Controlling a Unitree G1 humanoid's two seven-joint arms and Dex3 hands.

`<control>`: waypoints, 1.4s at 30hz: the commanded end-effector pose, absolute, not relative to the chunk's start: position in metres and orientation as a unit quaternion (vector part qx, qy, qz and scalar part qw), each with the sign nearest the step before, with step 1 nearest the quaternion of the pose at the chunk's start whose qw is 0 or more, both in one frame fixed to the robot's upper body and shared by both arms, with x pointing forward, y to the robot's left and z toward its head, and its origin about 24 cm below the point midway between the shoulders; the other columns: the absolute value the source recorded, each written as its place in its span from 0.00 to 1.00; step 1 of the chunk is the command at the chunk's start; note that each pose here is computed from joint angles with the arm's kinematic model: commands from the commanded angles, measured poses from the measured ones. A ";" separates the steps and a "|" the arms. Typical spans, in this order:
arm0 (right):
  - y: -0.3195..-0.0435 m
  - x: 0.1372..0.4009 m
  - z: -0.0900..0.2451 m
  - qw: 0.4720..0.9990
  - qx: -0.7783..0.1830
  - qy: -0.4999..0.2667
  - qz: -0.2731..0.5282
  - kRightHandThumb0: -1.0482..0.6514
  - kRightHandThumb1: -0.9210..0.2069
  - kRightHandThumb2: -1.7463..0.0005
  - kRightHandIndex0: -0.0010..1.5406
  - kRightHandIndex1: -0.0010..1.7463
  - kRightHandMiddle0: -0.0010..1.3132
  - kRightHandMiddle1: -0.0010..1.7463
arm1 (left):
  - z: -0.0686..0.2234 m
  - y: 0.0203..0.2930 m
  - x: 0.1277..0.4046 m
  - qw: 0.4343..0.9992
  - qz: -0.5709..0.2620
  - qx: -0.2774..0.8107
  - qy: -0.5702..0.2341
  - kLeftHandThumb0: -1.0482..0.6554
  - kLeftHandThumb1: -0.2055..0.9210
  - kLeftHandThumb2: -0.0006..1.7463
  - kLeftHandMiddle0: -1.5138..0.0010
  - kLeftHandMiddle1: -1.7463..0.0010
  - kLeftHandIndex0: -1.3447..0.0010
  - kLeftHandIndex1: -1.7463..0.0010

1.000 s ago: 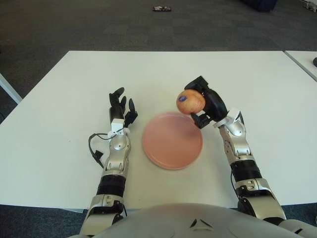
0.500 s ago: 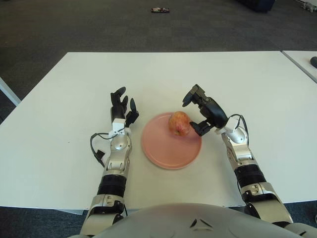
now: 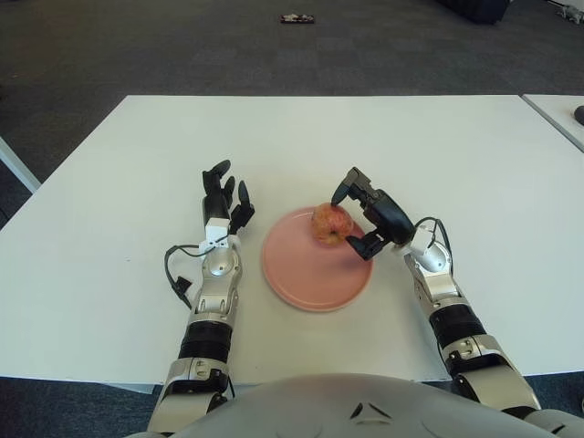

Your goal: Put the apple into the plate.

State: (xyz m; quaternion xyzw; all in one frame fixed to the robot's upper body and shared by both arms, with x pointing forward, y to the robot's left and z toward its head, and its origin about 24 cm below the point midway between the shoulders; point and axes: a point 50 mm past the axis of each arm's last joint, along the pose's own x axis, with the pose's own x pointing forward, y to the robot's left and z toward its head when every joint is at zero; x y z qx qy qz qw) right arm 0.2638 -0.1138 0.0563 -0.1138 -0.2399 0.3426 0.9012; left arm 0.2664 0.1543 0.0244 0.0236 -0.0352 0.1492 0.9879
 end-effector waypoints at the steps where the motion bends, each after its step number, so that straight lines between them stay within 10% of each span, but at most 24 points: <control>1: -0.116 0.263 0.053 0.895 -0.141 -0.230 0.356 0.48 0.42 0.36 0.81 1.00 0.77 1.00 | 0.026 0.155 0.268 0.988 0.147 0.027 -0.038 0.20 1.00 0.42 0.70 0.96 1.00 0.41; 42: -0.132 0.296 0.099 0.916 -0.126 -0.316 0.211 0.47 0.39 0.38 0.79 1.00 0.76 1.00 | 0.024 0.155 0.270 0.988 0.145 0.025 -0.035 0.21 1.00 0.42 0.69 0.95 1.00 0.41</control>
